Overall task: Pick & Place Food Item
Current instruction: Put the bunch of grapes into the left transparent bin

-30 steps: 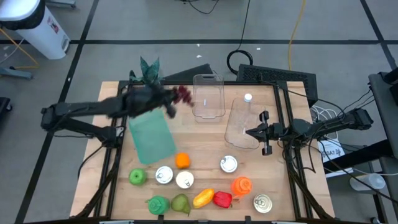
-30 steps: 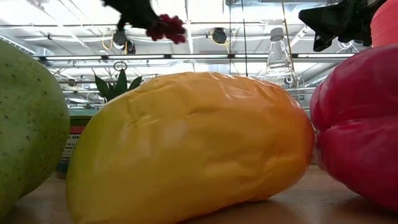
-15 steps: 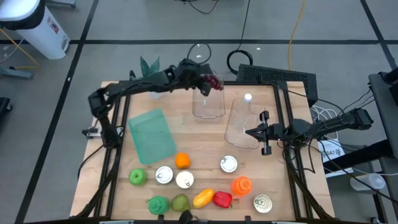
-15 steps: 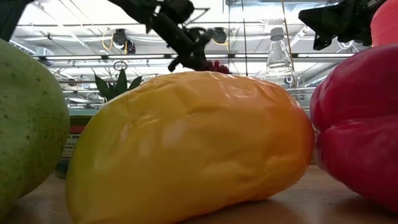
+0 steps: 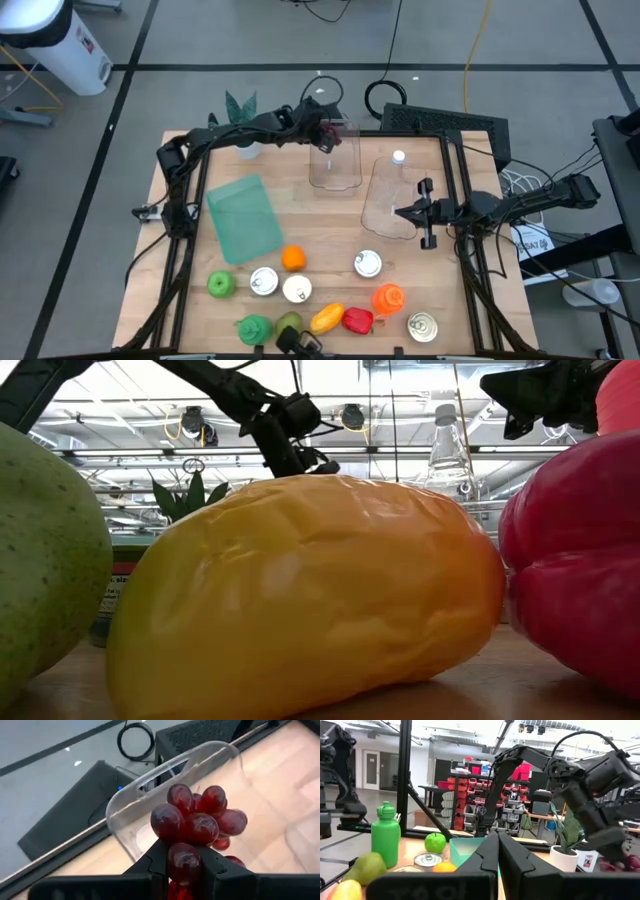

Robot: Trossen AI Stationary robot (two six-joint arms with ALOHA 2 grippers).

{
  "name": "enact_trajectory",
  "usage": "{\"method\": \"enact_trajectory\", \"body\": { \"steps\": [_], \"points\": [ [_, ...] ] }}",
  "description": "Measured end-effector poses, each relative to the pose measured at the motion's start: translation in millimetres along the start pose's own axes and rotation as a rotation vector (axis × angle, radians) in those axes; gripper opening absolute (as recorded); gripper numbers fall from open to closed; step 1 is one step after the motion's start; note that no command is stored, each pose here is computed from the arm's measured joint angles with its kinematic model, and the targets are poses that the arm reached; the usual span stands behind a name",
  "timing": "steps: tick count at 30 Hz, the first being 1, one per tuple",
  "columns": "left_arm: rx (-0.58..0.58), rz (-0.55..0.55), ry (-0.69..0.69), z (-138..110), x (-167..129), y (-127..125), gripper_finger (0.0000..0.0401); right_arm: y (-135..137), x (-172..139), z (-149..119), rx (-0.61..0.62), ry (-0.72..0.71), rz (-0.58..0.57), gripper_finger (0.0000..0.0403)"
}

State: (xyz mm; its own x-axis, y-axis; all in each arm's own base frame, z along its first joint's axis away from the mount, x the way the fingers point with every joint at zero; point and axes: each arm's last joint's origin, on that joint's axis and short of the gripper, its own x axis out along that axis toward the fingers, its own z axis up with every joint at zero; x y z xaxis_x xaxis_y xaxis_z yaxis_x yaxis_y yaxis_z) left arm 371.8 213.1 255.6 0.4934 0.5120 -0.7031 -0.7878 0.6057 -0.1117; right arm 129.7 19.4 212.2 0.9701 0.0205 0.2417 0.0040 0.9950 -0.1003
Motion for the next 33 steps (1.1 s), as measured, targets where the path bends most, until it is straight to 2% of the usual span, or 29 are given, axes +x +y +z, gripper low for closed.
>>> {"method": "enact_trajectory", "body": {
  "steps": [8, 14, 20, 25, 28, 33],
  "points": [
    [-0.028, -0.035, -0.039, -0.4, 9.1, -8.0, 0.0051, 0.0, 0.1, 0.4, 0.027, -0.004, 0.0, 0.0],
    [-0.024, -0.013, -0.005, -8.1, 27.8, -4.8, 0.0051, 0.0, 0.2, 0.2, 0.026, -0.003, 0.0, 0.0],
    [-0.004, -0.069, 0.015, -15.1, 46.0, -7.9, 0.0051, 0.1, 0.2, 0.2, 0.026, -0.003, 0.0, 0.0],
    [0.002, -0.084, 0.006, -14.9, 45.6, -10.8, 0.0051, 0.1, 0.2, -0.1, 0.026, -0.001, 0.001, 0.0],
    [0.063, -0.12, 0.02, -17.0, 43.5, -15.7, 0.0053, 0.1, 0.2, -0.1, 0.026, 0.0, 0.001, 0.0],
    [0.074, -0.144, 0.011, -17.4, 40.2, -22.2, 0.0086, 0.1, 0.2, -0.2, 0.026, 0.001, 0.001, 0.0]
  ]
}}
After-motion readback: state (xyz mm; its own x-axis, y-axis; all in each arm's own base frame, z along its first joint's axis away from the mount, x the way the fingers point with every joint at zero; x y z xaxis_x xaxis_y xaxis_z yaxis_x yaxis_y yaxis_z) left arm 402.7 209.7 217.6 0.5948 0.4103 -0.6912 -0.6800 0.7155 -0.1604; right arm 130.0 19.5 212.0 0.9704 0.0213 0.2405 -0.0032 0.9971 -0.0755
